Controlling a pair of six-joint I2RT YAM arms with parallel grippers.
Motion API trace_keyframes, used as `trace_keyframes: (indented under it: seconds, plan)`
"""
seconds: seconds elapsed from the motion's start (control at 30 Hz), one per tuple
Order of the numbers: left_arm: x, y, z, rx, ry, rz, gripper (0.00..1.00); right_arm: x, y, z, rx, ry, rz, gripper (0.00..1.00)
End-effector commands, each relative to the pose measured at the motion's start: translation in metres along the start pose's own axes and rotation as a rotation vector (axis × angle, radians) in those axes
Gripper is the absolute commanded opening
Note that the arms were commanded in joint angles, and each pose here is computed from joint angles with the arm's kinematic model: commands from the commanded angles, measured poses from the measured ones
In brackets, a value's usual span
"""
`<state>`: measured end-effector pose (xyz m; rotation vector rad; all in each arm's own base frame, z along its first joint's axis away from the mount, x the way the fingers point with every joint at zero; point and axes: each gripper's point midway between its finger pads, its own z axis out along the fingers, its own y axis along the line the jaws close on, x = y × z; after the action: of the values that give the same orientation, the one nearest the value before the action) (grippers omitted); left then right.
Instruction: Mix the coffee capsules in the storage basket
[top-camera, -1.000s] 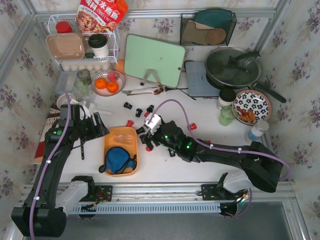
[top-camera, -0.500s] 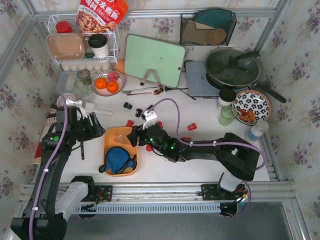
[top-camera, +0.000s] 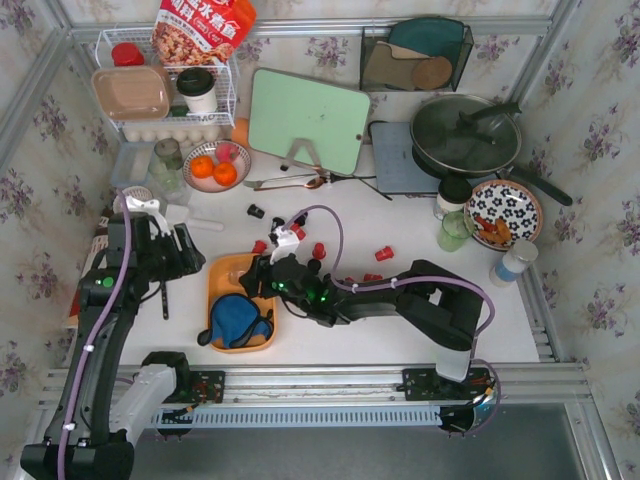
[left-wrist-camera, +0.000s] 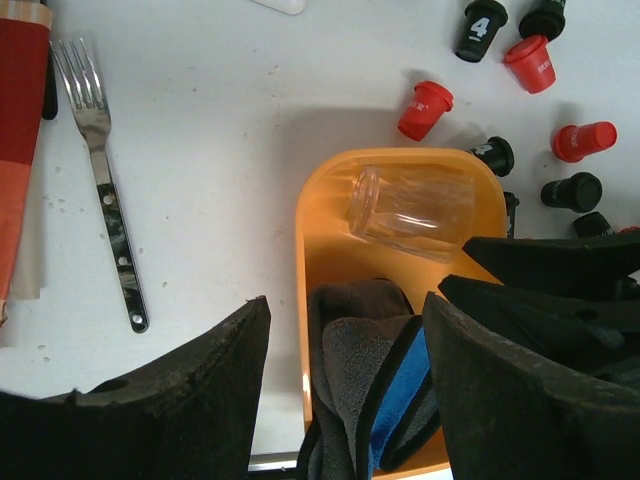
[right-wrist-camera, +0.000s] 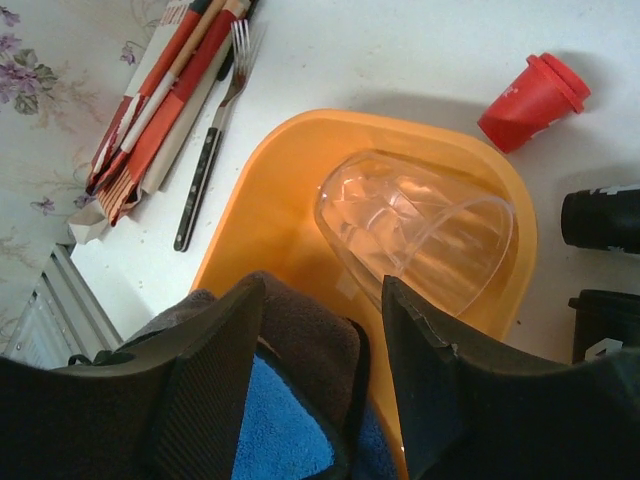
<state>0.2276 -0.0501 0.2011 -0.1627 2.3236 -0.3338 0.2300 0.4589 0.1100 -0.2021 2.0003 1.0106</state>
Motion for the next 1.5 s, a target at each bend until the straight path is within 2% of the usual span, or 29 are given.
trace_keyframes:
  seconds: [0.0, 0.37, 0.73, 0.97, 1.23, 1.47]
  plan:
    - [-0.002, -0.004, 0.001, 0.025, -0.012, 0.003, 0.66, 0.002, -0.006, 0.007, 0.040, -0.011, 0.053, 0.58]
    - [-0.001, -0.008, 0.004, 0.050, 0.001, -0.013, 0.66, 0.000, -0.015, 0.007, 0.092, -0.030, 0.029, 0.59]
    - [0.001, -0.008, 0.004, 0.057, 0.006, -0.016, 0.66, 0.011, -0.005, 0.025, 0.034, 0.004, -0.035, 0.60]
    - [0.001, -0.009, 0.004, 0.061, 0.005, -0.017, 0.66, 0.021, 0.004, 0.030, -0.021, 0.041, -0.039, 0.57]
    - [0.001, -0.010, 0.003, 0.066, 0.005, -0.016, 0.66, 0.018, 0.011, 0.030, -0.046, 0.037, -0.048, 0.42]
    - [0.002, -0.010, 0.003, 0.069, 0.003, -0.015, 0.66, 0.013, 0.014, 0.030, -0.051, 0.028, -0.064, 0.09]
